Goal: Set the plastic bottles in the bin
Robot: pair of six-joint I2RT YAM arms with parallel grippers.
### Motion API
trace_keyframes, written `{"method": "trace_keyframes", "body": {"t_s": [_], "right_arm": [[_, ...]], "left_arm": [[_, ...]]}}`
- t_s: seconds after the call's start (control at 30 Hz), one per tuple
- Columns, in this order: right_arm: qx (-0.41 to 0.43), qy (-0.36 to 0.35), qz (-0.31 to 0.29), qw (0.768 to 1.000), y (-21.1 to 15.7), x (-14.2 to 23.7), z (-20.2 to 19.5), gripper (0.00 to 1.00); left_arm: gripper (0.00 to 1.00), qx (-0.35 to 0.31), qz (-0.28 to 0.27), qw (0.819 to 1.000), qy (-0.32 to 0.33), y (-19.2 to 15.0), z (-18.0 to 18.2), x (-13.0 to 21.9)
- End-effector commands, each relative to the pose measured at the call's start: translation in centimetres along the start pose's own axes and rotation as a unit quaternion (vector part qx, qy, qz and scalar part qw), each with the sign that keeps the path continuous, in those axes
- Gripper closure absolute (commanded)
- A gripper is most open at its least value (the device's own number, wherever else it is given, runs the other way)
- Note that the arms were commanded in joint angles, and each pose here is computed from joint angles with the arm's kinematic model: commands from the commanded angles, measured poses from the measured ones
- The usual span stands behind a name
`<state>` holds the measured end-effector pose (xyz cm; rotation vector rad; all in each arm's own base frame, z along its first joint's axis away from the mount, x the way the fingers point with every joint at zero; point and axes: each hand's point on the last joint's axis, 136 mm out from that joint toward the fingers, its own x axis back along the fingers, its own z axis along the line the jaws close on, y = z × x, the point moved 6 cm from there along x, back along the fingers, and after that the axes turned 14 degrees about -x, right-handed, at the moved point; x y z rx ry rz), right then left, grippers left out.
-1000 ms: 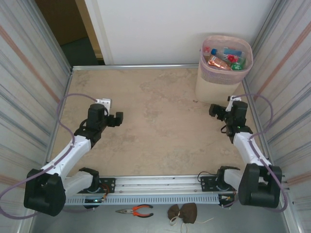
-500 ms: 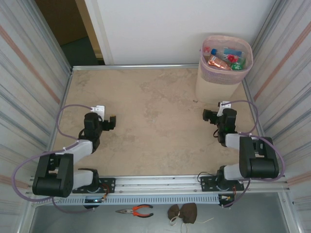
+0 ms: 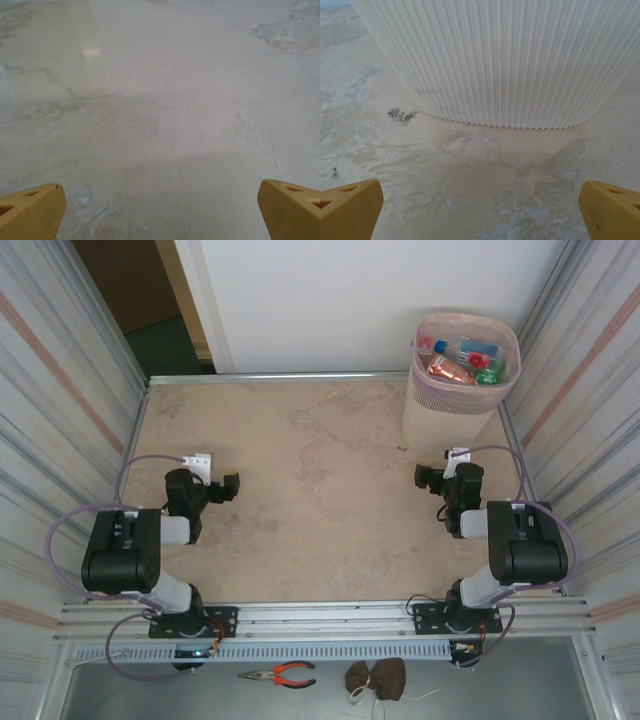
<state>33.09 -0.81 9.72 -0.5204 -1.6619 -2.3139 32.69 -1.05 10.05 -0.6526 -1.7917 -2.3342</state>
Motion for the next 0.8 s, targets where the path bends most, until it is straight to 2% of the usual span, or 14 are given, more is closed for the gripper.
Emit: {"method": "trace_keyframes", "body": {"t_s": [0.0, 0.77], "right_arm": [[-0.011, -0.007, -0.015, 1.000, 1.29, -0.46, -0.22, 0.01], [-0.010, -0.008, -0.014, 1.000, 1.18, -0.44, -0.20, 0.01]], "left_arm": [[0.01, -0.014, -0.022, 1.000, -0.009, 1.76, 0.36, -0.49], [0.01, -0.014, -0.017, 1.000, 0.003, 1.80, 0.28, -0.56]]}}
